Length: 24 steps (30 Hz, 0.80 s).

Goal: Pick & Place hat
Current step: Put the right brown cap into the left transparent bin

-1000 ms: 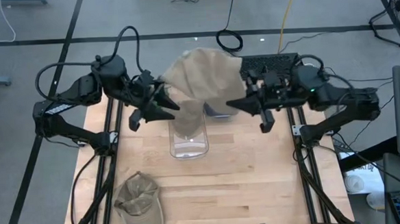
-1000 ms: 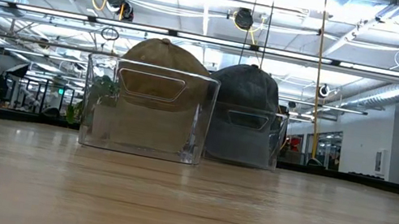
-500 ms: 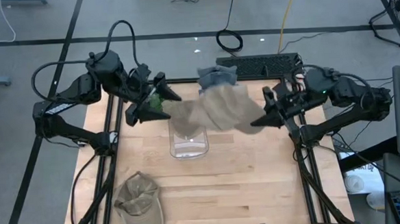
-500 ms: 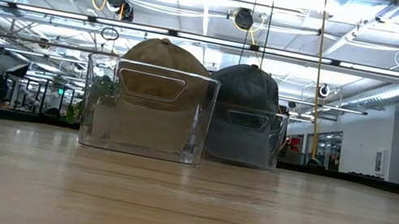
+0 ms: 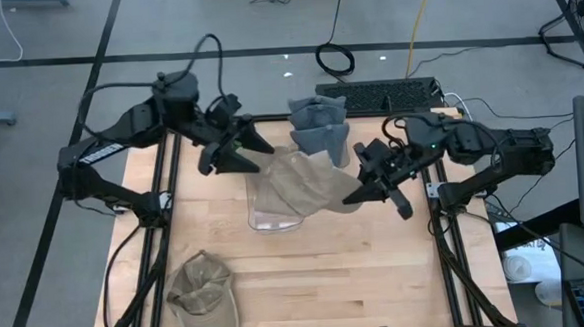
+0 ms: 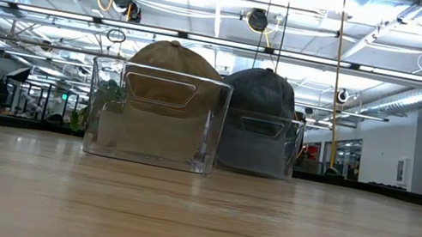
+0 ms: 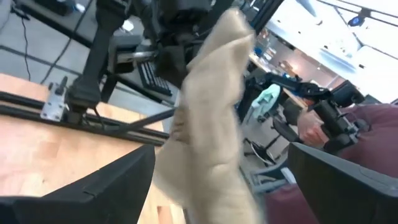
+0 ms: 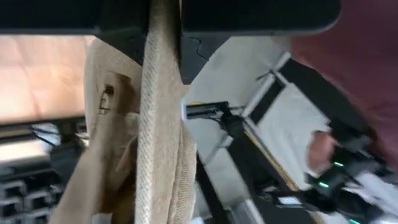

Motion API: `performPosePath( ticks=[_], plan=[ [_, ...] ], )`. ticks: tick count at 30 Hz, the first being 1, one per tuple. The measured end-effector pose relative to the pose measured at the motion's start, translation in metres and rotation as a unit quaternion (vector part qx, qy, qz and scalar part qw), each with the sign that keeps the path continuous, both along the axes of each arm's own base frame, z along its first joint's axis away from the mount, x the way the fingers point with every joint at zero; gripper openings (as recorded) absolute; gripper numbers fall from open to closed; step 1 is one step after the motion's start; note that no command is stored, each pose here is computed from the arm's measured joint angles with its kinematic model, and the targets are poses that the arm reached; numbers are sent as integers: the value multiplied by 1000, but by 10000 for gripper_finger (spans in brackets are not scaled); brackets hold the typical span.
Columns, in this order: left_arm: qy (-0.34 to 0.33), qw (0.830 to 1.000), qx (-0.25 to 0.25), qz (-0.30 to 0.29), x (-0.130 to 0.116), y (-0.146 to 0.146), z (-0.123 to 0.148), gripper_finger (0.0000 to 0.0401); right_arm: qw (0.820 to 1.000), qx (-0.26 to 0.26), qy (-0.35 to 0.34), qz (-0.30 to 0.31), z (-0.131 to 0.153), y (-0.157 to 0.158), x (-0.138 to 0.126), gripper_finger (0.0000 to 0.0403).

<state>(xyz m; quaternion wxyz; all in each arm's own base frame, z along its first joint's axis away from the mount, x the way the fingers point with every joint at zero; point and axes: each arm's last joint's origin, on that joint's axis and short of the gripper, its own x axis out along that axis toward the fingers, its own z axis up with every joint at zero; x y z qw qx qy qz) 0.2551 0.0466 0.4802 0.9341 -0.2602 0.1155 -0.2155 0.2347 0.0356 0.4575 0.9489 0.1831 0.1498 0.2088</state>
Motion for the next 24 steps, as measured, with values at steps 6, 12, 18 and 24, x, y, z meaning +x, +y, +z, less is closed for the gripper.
performPosePath(
  ticks=[6, 12, 18, 24],
  plan=[
    [17, 999, -7, -26, 12, -3, -8, 376, 1000, 2, -9, 3, 2, 0, 1, 0],
    [21, 998, -2, -65, 21, -12, -14, 376, 1000, 3, -9, 3, 2, 0, 1, 0],
    [22, 997, -4, -78, 25, -15, -16, 372, 1000, 3, -11, 3, 2, 0, 1, 0],
    [22, 999, -12, -47, 26, -14, -14, 298, 1000, 3, -11, 4, 2, 0, 1, 0]
  ],
)
